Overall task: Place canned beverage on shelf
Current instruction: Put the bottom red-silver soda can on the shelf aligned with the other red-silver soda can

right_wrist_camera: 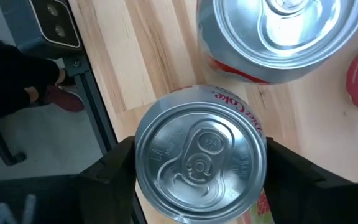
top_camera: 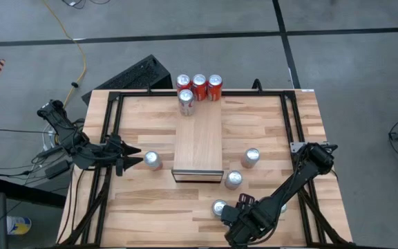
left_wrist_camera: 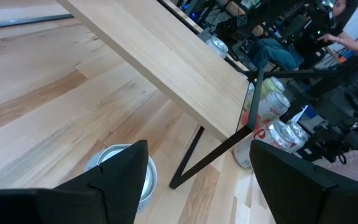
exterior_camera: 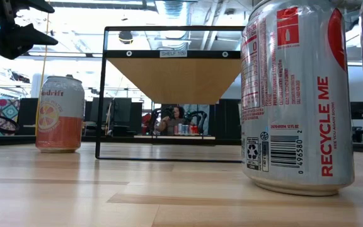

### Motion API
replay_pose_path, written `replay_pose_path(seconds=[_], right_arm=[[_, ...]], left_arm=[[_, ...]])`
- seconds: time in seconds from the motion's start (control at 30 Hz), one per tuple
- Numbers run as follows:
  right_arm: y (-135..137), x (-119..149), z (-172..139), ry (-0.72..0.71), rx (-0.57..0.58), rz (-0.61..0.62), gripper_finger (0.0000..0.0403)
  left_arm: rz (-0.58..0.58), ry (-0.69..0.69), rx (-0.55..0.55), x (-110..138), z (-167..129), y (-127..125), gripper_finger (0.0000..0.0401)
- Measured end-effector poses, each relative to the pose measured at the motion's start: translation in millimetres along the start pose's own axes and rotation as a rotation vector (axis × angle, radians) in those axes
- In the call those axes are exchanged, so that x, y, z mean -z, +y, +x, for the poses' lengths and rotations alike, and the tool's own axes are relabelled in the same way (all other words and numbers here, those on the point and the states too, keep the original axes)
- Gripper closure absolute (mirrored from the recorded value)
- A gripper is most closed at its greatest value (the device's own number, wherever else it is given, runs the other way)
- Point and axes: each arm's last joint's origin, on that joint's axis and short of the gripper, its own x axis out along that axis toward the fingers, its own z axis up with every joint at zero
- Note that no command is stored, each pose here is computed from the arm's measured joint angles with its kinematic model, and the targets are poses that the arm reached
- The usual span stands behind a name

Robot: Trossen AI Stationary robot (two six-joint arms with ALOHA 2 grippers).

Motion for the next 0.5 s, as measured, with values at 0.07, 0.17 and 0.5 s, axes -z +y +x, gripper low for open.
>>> replay_pose_path(seconds=[0.07, 0.17, 0.5], right_arm=[[-0.5, 0.1, -3.8, 0.004, 0.005, -0.028, 0.0159], [-1.2, -0.6, -12.8, 0.014, 0.015, -0.076, 0.0161], [-12.3, -19.3, -73.9, 0.043, 0.064, -0.229, 0.0158]], left_arm=[[-0.007, 0.000, 0.000, 0.0, 0.0, 0.0, 0.0131], [-0.008, 0.000, 0.000, 0.0, 0.0, 0.0, 0.0131], [-0.008, 0.000, 0.000, 0.0, 0.0, 0.0, 0.0131]])
